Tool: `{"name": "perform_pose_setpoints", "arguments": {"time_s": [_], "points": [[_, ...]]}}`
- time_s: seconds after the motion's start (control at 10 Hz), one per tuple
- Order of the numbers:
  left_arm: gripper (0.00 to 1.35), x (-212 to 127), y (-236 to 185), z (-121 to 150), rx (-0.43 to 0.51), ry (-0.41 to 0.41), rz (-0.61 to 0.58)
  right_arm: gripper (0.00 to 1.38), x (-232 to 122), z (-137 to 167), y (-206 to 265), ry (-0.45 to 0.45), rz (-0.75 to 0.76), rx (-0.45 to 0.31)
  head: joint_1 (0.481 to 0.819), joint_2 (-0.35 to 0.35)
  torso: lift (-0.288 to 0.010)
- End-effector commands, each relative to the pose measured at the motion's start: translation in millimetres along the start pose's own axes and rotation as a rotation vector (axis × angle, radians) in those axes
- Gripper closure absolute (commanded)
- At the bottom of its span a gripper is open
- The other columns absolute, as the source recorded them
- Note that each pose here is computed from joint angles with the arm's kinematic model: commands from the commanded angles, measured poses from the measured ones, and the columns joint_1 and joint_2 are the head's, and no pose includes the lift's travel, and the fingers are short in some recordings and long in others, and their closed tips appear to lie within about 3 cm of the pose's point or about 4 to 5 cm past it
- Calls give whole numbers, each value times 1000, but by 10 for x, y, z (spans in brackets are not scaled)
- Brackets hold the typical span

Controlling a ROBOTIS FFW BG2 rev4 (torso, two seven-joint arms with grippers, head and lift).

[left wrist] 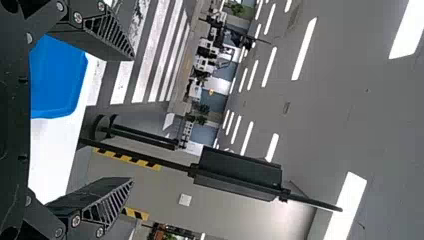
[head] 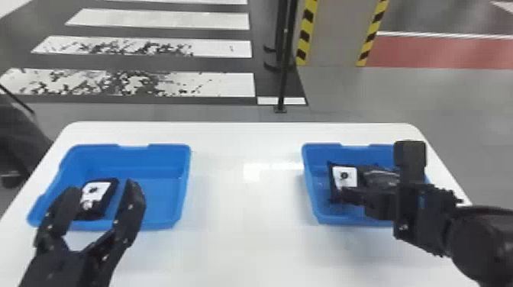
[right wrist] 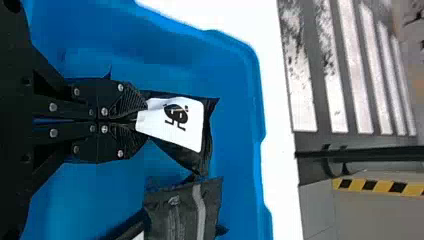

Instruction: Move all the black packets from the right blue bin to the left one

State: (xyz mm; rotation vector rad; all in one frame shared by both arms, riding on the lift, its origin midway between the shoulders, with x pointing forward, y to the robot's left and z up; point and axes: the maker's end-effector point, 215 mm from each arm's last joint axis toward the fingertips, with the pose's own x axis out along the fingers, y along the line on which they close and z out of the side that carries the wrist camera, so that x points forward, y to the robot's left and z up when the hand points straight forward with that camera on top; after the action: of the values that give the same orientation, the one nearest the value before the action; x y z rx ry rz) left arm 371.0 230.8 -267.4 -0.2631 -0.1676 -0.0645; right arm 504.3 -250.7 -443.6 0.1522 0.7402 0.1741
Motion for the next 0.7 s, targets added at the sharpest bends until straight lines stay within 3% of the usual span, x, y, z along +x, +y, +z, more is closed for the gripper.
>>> {"name": "perform_pose_setpoints", "arguments": {"time_s": [0.0, 0.3, 0.5, 0.6], "points": [[186, 7, 5, 10, -10, -8, 3, 1167, 26, 246, 108, -115, 88, 2, 695, -35, -140], [180, 36, -53, 130, -40, -57, -9, 1167, -286, 930, 756, -375, 361, -66, 695, 13, -140], [186, 107, -183, 143, -109, -65, -43, 1167, -581, 956, 1511, -416, 583, -68, 695, 61, -140], [194, 171, -214, 223, -104, -87, -68, 1167, -734, 831, 1982, -398, 711, -67, 695, 95, -140]]}}
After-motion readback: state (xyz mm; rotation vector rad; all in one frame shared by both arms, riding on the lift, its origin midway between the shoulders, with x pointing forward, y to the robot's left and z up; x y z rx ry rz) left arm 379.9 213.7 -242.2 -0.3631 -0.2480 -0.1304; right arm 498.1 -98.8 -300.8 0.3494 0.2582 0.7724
